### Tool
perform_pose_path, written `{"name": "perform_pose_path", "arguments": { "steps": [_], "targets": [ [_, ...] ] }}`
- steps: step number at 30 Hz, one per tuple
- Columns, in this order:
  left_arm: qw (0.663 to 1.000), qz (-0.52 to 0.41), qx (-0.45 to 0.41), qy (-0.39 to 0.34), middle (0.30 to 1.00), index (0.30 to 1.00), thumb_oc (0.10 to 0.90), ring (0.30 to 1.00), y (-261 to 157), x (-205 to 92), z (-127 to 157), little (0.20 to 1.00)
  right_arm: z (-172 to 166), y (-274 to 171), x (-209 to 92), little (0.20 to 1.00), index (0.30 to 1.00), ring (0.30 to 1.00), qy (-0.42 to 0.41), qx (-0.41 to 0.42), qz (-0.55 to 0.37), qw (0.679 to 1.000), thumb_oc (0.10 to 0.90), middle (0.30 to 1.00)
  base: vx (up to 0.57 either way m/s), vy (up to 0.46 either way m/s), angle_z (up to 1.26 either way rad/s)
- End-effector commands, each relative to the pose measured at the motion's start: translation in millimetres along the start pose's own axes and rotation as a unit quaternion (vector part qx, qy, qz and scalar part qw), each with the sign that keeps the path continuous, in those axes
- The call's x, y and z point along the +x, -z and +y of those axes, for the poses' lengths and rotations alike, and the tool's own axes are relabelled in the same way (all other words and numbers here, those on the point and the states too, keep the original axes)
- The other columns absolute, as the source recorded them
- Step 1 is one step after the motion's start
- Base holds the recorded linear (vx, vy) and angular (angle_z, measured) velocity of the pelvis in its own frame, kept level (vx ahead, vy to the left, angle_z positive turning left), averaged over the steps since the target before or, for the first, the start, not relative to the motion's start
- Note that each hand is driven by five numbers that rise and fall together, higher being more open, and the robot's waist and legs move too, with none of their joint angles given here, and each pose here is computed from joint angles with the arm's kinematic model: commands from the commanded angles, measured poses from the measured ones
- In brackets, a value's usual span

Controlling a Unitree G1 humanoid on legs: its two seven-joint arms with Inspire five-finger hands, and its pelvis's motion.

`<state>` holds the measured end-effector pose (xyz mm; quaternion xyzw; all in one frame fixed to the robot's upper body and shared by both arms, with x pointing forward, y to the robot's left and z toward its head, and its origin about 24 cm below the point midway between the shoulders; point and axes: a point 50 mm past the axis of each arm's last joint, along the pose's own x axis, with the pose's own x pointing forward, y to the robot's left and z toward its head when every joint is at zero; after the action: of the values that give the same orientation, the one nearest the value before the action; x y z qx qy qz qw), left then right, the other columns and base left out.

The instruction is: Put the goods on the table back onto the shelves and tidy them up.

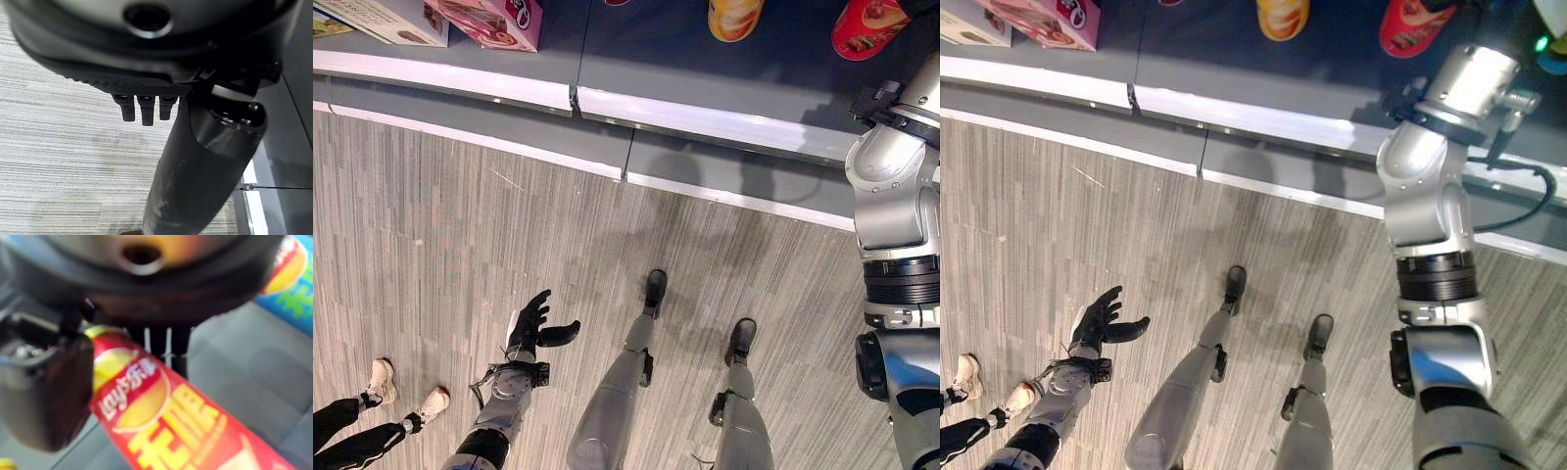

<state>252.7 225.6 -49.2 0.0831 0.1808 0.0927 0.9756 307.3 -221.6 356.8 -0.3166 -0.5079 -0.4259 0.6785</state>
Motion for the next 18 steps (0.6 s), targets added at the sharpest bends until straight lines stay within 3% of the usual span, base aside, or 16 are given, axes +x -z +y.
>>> {"name": "perform_pose_path", "arguments": {
  "steps": [1, 9, 10, 11, 18],
  "targets": [
    [0.998, 0.031, 0.025, -0.053, 0.9, 0.9, 0.8, 0.9, 21.8, -12.7, 30.7, 0.9, -19.6, -17.5, 26.6, 0.3, 0.3, 0.3, 0.072, 0.009, -0.065, 0.995, 0.4, 0.3, 0.0, 0.0, 0.0],
    [0.998, 0.034, 0.029, -0.053, 0.9, 0.9, 0.8, 0.9, 22.3, -12.4, 30.7, 0.9, -20.8, -13.5, 23.9, 0.3, 0.3, 0.3, 0.074, 0.007, -0.057, 0.996, 0.4, 0.3, 0.0, 0.0, 0.0],
    [0.998, 0.033, 0.029, -0.052, 0.9, 0.9, 0.8, 0.9, 22.1, -12.4, 30.3, 0.9, -20.4, -13.0, 23.0, 0.488, 0.488, 0.488, 0.073, 0.008, -0.054, 0.996, 0.525, 0.488, 0.0, 0.0, 0.0],
    [0.998, 0.034, 0.029, -0.052, 0.9, 0.9, 0.8, 0.9, 21.9, -12.1, 29.9, 0.9, -19.0, -12.1, 20.8, 0.9, 0.9, 0.9, 0.07, 0.01, -0.051, 0.996, 0.8, 0.9, 0.0, 0.0, 0.0],
    [0.998, 0.033, 0.031, -0.054, 0.9, 0.9, 0.8, 0.9, 21.8, -12.2, 31.0, 0.9, -16.5, -10.1, 17.6, 0.9, 0.9, 0.9, 0.063, 0.015, -0.043, 0.997, 0.8, 0.9, 0.0, 0.0, 0.0]
  ]
}}
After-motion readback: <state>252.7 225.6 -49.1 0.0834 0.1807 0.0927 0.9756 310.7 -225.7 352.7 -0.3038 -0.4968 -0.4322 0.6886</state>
